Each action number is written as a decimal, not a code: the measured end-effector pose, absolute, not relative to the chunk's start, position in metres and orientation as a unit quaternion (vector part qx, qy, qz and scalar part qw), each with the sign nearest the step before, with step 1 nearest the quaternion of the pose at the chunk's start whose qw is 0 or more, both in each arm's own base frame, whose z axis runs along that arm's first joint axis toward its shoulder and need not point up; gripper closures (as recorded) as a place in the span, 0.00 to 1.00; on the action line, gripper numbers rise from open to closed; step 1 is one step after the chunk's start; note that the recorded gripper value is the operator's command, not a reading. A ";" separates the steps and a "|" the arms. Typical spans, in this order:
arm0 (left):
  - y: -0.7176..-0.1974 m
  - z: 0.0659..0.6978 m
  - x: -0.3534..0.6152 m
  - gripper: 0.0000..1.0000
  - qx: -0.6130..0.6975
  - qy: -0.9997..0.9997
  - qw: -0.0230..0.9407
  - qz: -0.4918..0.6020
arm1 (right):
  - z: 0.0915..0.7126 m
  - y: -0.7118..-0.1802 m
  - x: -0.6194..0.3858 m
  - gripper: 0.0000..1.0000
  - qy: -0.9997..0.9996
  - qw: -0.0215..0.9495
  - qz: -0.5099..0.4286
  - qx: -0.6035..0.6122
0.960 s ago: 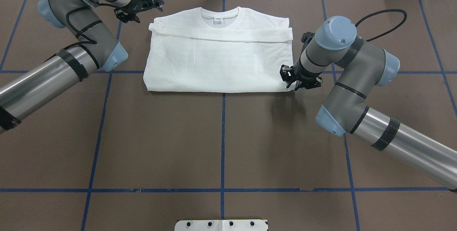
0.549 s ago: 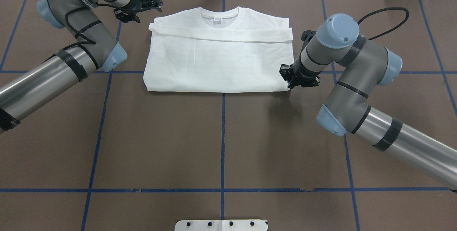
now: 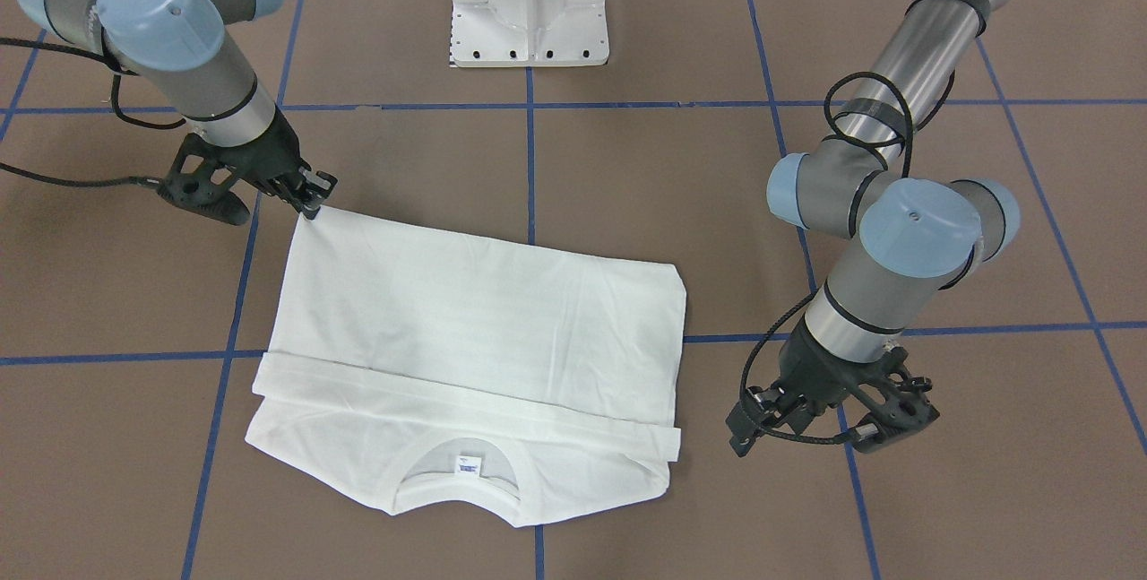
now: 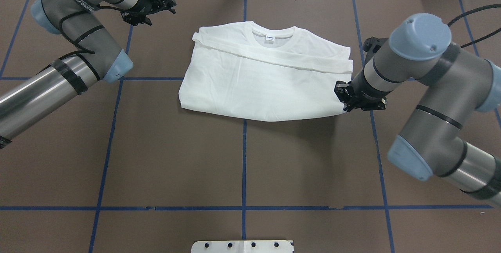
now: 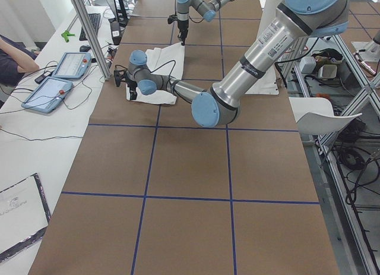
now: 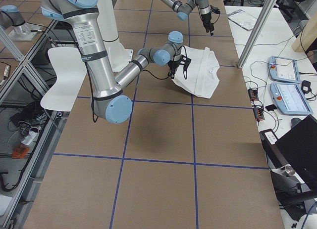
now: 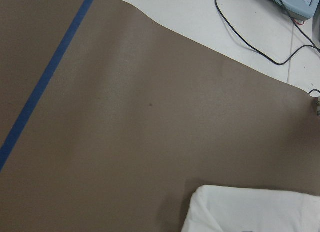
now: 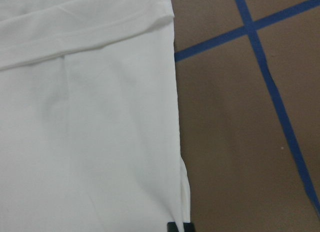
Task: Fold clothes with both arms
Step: 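Grasp the shirt edge with the right gripper and drag it toward the robot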
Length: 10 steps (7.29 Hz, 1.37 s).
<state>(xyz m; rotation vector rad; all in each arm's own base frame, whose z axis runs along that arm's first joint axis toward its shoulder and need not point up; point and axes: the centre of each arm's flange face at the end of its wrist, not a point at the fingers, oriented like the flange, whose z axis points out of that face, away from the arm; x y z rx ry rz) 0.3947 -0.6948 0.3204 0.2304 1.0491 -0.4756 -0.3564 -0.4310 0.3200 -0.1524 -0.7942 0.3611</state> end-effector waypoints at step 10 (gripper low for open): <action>-0.642 0.299 0.414 0.01 0.103 0.528 0.819 -0.200 | 0.306 -0.124 -0.407 0.00 -0.331 0.918 0.006 -0.220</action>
